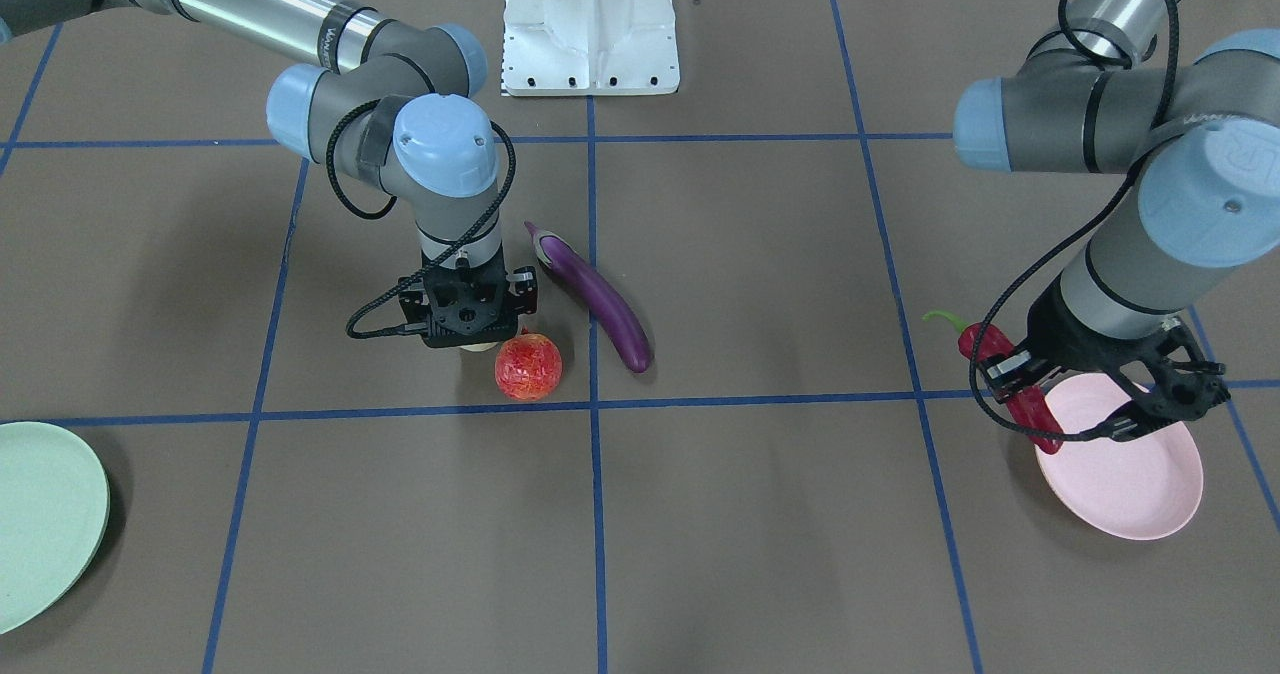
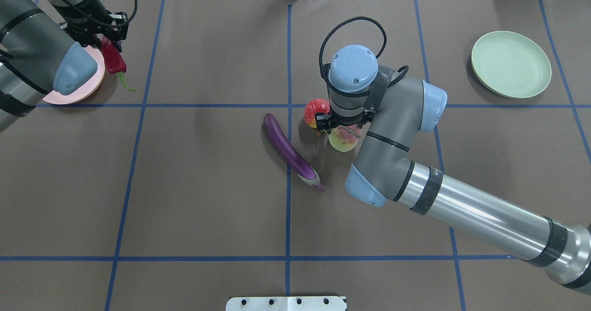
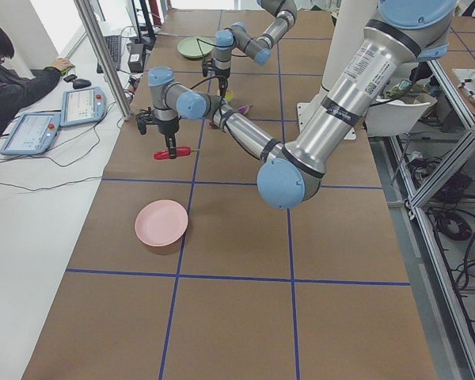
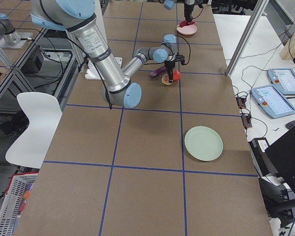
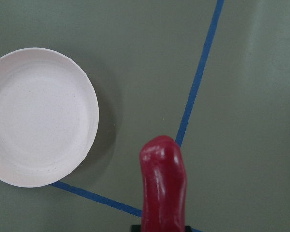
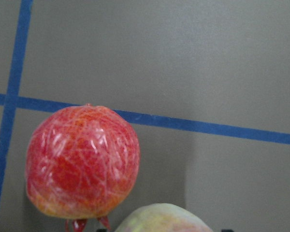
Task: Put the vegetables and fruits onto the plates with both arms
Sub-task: 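Lower the chili onto the pink plate while the right gripper carries the peach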
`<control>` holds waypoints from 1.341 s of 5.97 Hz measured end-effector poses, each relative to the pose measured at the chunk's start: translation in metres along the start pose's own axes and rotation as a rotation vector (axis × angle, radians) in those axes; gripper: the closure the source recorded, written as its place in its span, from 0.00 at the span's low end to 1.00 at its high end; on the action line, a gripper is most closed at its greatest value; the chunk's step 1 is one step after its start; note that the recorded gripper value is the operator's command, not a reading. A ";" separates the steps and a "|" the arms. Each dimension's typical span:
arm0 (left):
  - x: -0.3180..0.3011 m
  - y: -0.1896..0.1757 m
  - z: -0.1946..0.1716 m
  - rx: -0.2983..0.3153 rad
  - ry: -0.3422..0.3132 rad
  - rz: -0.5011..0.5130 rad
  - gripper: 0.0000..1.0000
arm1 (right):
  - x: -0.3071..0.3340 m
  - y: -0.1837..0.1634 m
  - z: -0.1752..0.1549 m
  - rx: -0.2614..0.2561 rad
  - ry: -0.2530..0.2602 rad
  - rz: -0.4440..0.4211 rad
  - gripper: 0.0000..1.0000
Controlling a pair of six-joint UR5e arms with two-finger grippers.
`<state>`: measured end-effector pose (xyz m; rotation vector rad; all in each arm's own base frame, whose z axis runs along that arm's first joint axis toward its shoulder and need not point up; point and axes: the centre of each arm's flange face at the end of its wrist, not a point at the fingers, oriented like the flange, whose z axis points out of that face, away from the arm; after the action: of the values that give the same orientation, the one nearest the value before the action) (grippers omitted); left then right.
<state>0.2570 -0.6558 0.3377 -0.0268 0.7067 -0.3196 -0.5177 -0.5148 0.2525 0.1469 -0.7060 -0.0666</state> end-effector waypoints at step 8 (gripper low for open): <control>-0.155 -0.118 0.131 -0.022 -0.107 0.251 0.80 | 0.198 -0.125 -0.117 0.039 0.052 -0.013 1.00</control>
<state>0.1975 -0.7327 0.5513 0.0242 0.5997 -0.0693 -0.2928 -0.6467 0.2722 0.1899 -0.6543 -0.0612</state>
